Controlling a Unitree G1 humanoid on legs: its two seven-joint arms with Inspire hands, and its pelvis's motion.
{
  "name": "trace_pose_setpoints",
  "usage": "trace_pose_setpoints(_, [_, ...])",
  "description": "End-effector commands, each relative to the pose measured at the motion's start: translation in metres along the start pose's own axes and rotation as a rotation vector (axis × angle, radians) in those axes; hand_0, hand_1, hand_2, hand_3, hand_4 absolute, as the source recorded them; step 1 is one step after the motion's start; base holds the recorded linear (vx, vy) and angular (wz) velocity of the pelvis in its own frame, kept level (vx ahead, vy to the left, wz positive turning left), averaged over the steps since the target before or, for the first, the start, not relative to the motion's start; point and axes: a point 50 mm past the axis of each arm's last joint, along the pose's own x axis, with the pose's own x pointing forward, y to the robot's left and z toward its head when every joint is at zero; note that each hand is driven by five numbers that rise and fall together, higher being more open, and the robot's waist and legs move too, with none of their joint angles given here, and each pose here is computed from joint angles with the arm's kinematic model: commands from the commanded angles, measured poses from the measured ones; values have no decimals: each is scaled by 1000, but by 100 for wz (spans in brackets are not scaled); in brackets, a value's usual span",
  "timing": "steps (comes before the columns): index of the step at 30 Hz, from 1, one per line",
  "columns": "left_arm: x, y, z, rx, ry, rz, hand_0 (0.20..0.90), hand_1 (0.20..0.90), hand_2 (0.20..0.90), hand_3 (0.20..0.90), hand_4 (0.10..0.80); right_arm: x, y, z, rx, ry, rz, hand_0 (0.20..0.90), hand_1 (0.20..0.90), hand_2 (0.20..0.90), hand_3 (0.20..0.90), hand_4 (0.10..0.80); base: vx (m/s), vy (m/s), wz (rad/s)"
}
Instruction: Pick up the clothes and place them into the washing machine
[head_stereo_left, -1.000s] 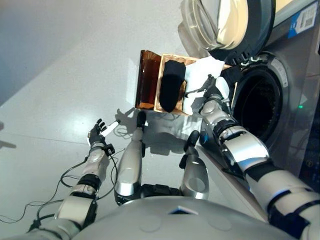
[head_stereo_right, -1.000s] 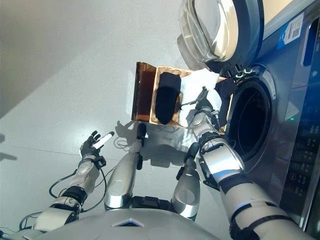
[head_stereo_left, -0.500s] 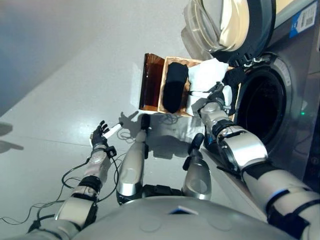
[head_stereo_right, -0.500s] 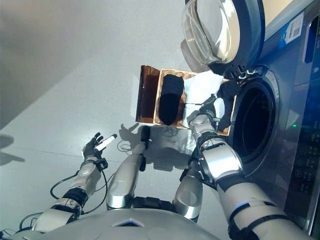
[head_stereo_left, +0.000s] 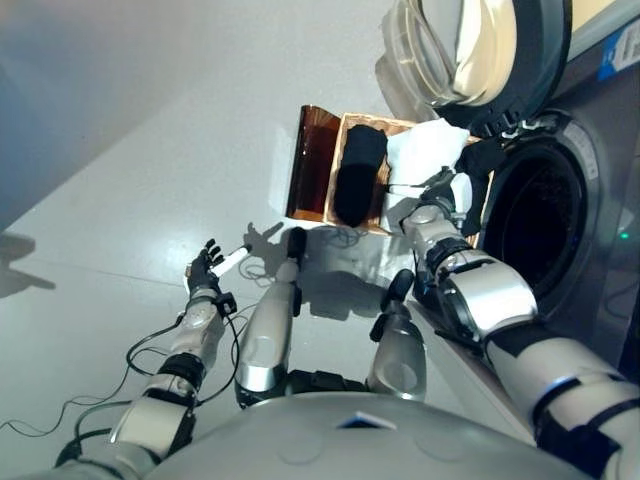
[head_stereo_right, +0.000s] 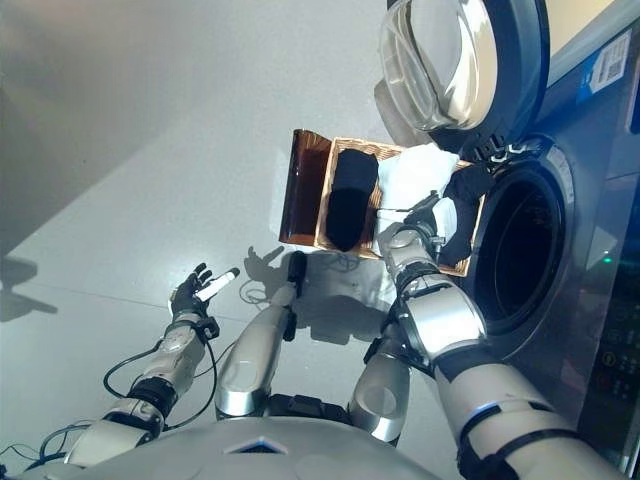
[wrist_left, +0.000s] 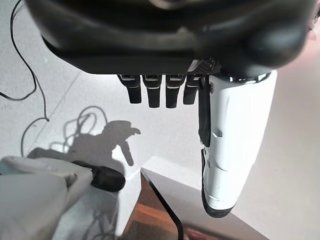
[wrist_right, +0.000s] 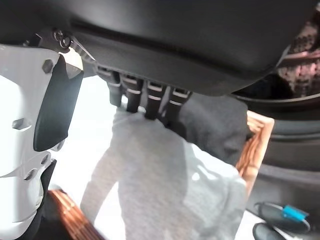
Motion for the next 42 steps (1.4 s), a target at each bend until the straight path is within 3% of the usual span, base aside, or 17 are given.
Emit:
trace_pose_setpoints(1, [1, 12, 28, 23, -142, 13, 900, 900, 900, 900, 800, 1, -6, 18, -20, -37, -28, 900, 900, 900, 900, 800, -2, 2, 10])
trace_pose_setpoints(25, [-1, 16, 27, 59, -138, 2, 900, 900, 900, 900, 800, 1, -5, 35, -108, -123, 19, 900, 900, 900, 900, 800, 2, 3, 3])
trace_pose_setpoints(26, [-1, 17, 26, 63, -134, 4, 900, 900, 900, 900, 800, 0, -4, 34, -131, -132, 32, 804, 804, 804, 804, 731, 83, -13, 9])
trace_pose_setpoints(28, [-1, 19, 25, 65, -129, 8, 900, 900, 900, 900, 800, 0, -4, 35, -153, -143, 42, 200, 200, 200, 200, 300, 46, -6, 8])
trace_pose_setpoints(42, [2, 25, 24, 72, -112, 30, 900, 900, 900, 900, 800, 2, -4, 33, -182, -155, 71, 200, 200, 200, 200, 300, 1, 1, 1])
